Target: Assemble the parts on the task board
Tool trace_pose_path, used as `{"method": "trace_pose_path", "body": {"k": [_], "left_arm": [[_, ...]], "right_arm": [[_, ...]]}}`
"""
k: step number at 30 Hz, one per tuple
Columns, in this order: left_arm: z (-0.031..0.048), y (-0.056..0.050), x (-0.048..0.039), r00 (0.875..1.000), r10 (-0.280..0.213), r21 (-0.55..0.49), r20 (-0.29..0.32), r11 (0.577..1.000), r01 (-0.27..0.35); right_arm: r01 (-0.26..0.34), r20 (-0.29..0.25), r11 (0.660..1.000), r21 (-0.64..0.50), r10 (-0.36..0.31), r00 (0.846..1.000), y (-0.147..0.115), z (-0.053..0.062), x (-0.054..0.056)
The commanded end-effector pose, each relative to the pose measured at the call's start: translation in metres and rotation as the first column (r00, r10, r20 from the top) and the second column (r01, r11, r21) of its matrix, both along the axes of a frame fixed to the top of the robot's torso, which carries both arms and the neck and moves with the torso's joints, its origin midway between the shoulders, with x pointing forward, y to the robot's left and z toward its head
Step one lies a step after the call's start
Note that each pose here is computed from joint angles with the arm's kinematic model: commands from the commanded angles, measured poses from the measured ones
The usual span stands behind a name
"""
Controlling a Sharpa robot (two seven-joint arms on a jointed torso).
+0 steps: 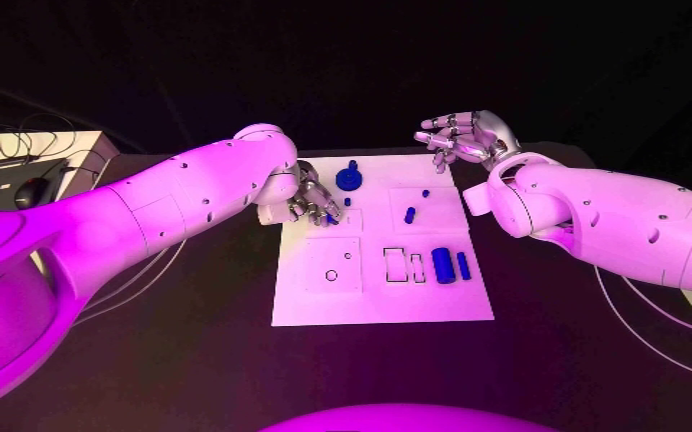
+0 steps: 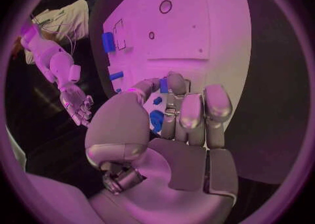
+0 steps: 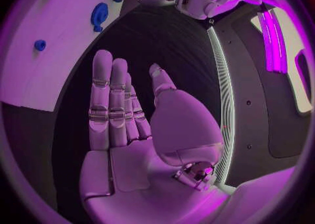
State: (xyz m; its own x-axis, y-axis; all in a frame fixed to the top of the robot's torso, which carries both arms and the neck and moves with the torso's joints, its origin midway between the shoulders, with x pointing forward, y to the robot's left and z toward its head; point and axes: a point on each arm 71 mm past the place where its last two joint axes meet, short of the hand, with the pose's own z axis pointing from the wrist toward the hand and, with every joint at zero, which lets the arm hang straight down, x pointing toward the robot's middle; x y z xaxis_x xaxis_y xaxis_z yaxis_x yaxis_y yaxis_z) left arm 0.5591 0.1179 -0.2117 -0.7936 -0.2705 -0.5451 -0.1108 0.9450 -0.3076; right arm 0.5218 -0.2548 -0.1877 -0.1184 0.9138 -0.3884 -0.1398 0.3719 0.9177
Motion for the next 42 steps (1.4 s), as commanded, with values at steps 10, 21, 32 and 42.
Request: {"method": "trace_pose_path", "body": {"k": [10, 21, 32, 42], "left_arm": [[-0.0006, -0.0057, -0.0027, 0.999, -0.041, 0.003, -0.019, 0.999, 0.042], [-0.0012, -0.0055, -0.0026, 0.998, -0.047, 0.013, -0.028, 0.999, 0.048], [-0.0022, -0.009, -0.0008, 0.999, -0.037, 0.026, -0.033, 0.999, 0.038], [-0.0037, -0.0103, 0.0, 0.998, -0.018, 0.028, -0.056, 0.999, 0.02]], "right_arm": [[-0.009, 0.013, 1.0, 0.0, 0.009, 1.0, 0.0016, 0.001, 0.0002], [-0.01, 0.013, 1.0, -0.001, 0.01, 1.0, 0.0027, 0.0007, 0.0007], [-0.013, 0.012, 1.0, 0.0, 0.013, 1.0, 0.0035, 0.0006, 0.0008], [-0.016, 0.011, 1.0, 0.0, 0.016, 1.0, 0.0044, 0.0005, 0.0009]]}}
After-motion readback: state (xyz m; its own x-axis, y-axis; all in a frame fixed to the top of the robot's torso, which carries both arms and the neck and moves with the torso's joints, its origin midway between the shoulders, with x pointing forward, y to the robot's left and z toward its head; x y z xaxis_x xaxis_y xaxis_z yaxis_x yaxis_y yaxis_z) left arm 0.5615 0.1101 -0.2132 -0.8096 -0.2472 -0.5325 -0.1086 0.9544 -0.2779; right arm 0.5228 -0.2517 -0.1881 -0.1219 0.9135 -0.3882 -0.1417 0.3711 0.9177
